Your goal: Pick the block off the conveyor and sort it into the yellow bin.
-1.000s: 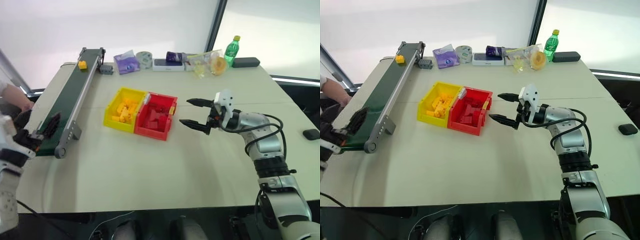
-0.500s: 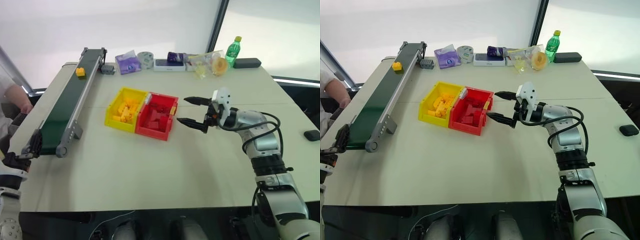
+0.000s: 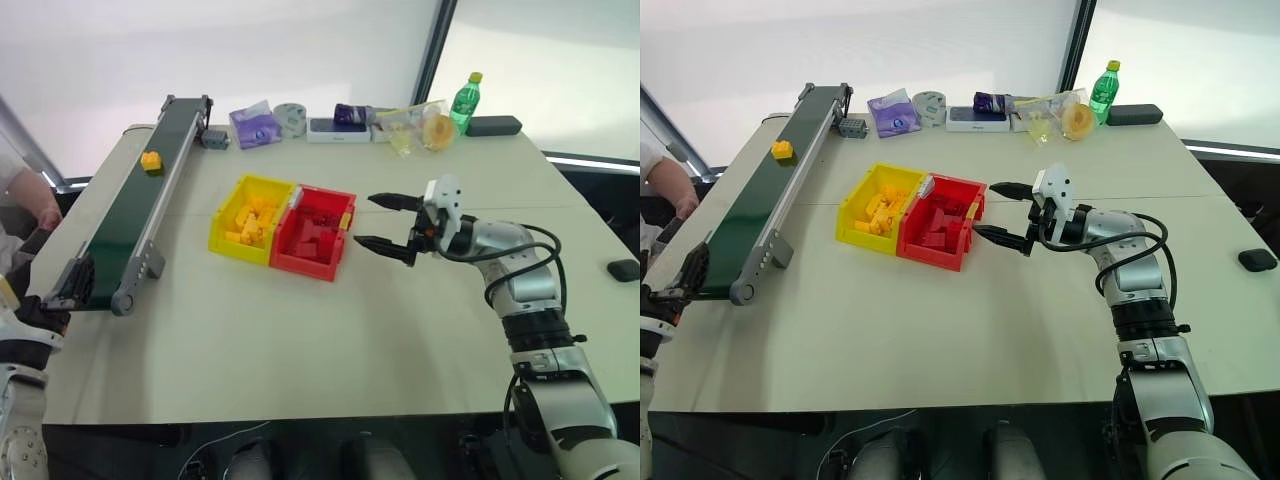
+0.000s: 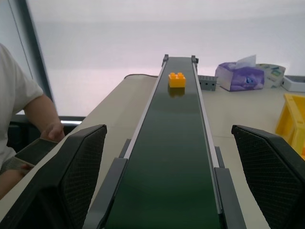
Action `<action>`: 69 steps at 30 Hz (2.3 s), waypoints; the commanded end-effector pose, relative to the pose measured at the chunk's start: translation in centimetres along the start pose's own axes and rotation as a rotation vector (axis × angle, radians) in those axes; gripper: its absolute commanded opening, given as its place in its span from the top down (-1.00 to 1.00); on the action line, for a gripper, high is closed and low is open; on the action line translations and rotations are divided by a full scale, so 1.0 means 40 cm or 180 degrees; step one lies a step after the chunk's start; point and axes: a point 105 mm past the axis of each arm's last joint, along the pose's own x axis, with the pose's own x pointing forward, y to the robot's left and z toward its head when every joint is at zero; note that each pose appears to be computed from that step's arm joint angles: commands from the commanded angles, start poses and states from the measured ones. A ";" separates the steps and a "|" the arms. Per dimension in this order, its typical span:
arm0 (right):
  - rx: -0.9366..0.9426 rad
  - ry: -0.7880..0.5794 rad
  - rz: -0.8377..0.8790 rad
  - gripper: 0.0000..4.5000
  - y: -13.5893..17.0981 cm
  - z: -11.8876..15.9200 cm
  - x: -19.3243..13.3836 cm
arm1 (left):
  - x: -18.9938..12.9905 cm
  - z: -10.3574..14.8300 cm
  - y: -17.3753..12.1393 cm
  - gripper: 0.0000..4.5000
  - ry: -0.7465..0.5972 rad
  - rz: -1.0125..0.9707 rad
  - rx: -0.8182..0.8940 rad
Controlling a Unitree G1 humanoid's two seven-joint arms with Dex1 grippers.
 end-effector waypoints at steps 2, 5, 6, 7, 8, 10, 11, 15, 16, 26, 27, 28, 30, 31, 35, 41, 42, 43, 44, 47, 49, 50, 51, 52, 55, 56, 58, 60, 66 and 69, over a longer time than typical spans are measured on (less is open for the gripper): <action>-0.0123 -0.0116 -0.0014 -1.00 -0.003 0.031 -0.007 | 0.011 0.022 0.009 -0.97 -0.0065 0.0051 0.0043; -0.0125 -0.0128 0.0005 -1.00 -0.001 0.034 -0.003 | 0.021 0.017 0.010 -0.97 0.0016 0.0047 0.0129; -0.0130 -0.0136 0.0019 -1.00 0.001 0.036 -0.001 | 0.028 0.017 0.010 -0.97 0.0043 0.0056 0.0160; -0.0136 -0.0142 0.0034 -1.00 0.003 0.038 0.001 | 0.034 0.017 0.010 -0.97 0.0061 0.0061 0.0160; -0.0142 -0.0153 0.0049 -1.00 0.005 0.042 0.004 | 0.042 0.015 0.010 -0.97 0.0115 0.0064 0.0178; -0.0146 -0.0183 0.0089 -1.00 0.011 0.049 0.011 | 0.057 0.000 0.011 -0.97 0.0316 0.0074 0.0261; -0.0146 -0.0199 0.0114 -1.00 0.015 0.053 0.015 | 0.064 -0.015 0.014 -0.97 0.0464 0.0090 0.0239; -0.0121 -0.0248 0.0204 -1.00 0.031 0.060 0.026 | 0.103 -0.027 0.003 -0.97 0.0716 -0.0043 0.0312; -0.0116 -0.0253 0.0215 -1.00 0.034 0.061 0.029 | 0.115 -0.024 -0.001 -0.97 0.0725 -0.0072 0.0272; -0.0117 -0.0242 0.0183 -1.00 0.035 0.061 0.028 | 0.205 -0.047 -0.026 -0.97 0.0923 -0.0245 0.0245; -0.0116 -0.0244 0.0176 -1.00 0.035 0.061 0.028 | 0.210 -0.048 -0.025 -0.97 0.0926 -0.0251 0.0264; -0.0114 -0.0245 0.0167 -1.00 0.034 0.062 0.028 | 0.214 -0.048 -0.024 -0.97 0.0925 -0.0253 0.0243; -0.0114 -0.0241 0.0150 -1.00 0.034 0.062 0.027 | 0.220 -0.049 -0.021 -0.97 0.0958 -0.0286 0.0136; -0.0113 -0.0241 0.0144 -1.00 0.034 0.063 0.027 | 0.223 -0.049 -0.020 -0.97 0.0965 -0.0309 0.0152; -0.0111 -0.0243 0.0124 -1.00 0.035 0.064 0.029 | 0.236 -0.043 -0.027 -0.97 0.0965 -0.0433 0.0143; -0.0089 -0.0231 0.0086 -1.00 0.035 0.053 0.023 | 0.247 -0.041 -0.021 -0.97 0.0944 -0.0380 0.0160; -0.0087 -0.0227 0.0080 -1.00 0.034 0.051 0.022 | 0.246 -0.044 -0.021 -0.97 0.0963 -0.0377 0.0150; -0.0086 -0.0225 0.0077 -1.00 0.034 0.050 0.021 | 0.246 -0.046 -0.021 -0.97 0.0978 -0.0377 0.0142; -0.0087 -0.0224 0.0074 -1.00 0.034 0.050 0.021 | 0.246 -0.050 -0.022 -0.97 0.1001 -0.0385 0.0150; -0.0092 -0.0225 0.0062 -1.00 0.032 0.049 0.020 | 0.239 -0.076 -0.024 -0.74 0.1152 -0.0385 0.0169; -0.0100 -0.0222 0.0057 -1.00 0.032 0.050 0.020 | 0.239 -0.074 -0.024 -0.40 0.1128 -0.0383 0.0116; -0.0101 -0.0223 0.0054 -1.00 0.031 0.050 0.019 | 0.239 -0.071 -0.022 -0.17 0.1112 -0.0374 0.0117; -0.0104 -0.0222 0.0048 -1.00 0.030 0.051 0.019 | 0.238 -0.072 -0.021 0.06 0.1127 -0.0364 0.0104; -0.0113 -0.0217 0.0043 -1.00 0.030 0.051 0.017 | 0.235 -0.074 -0.017 0.30 0.1164 -0.0343 0.0142; -0.0129 -0.0203 0.0016 -1.00 0.025 0.053 0.013 | 0.236 -0.062 -0.017 0.44 0.1096 -0.0324 0.0130; -0.0131 -0.0201 0.0011 -1.00 0.023 0.054 0.012 | 0.237 -0.056 -0.021 0.44 0.1068 -0.0335 0.0120; -0.0135 -0.0200 0.0008 -1.00 0.022 0.056 0.012 | 0.244 -0.037 -0.039 0.44 0.0950 -0.0405 0.0090; -0.0137 -0.0200 0.0010 -1.00 0.023 0.058 0.014 | 0.246 -0.010 -0.082 0.44 0.0790 -0.0631 -0.0036; -0.0122 -0.0227 0.0036 -1.00 0.025 0.065 0.020 | 0.188 0.019 -0.264 0.44 0.0590 -0.1813 -0.0198; -0.0120 -0.0233 0.0032 -1.00 0.022 0.067 0.022 | 0.207 0.017 -0.305 0.44 0.0558 -0.1802 -0.0343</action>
